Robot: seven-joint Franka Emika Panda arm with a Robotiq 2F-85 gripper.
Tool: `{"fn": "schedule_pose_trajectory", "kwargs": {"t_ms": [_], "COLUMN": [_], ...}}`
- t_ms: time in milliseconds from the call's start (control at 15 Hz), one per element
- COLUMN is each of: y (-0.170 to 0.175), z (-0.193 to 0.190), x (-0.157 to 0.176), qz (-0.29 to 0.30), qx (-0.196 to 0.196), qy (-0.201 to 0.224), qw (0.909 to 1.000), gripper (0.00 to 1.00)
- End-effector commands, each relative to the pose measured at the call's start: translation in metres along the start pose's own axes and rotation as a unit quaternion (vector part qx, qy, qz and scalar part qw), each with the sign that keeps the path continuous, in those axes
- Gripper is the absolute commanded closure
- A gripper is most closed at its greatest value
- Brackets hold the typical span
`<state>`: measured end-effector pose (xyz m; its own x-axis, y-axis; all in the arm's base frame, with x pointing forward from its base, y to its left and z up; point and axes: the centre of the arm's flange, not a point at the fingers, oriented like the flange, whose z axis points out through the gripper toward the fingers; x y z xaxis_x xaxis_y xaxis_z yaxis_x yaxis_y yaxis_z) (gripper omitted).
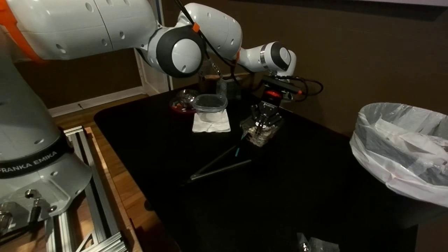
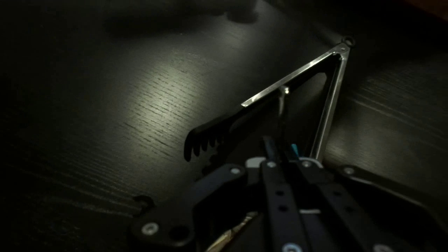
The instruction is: Use the spoon to transfer some contents from the right bowl to the silver bowl
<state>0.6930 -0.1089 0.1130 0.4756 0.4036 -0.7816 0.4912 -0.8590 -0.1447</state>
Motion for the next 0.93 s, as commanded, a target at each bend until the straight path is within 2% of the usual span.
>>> {"fn": "schedule_pose_trajectory", "kwargs": {"t_ms": [0, 533, 867], "y": [0.027, 0.014, 0.003], "z": [-0.031, -0.027, -0.023], "x": [0.055, 0.074, 0.079], "qz": [0.008, -0.009, -0.058], "qx": [0.012, 0.022, 0.05], "qy": [-0.033, -0.048, -0.075], "qw": [0.9993, 0.9986, 0.9943], "gripper": [0.99, 0.99, 0.99]}}
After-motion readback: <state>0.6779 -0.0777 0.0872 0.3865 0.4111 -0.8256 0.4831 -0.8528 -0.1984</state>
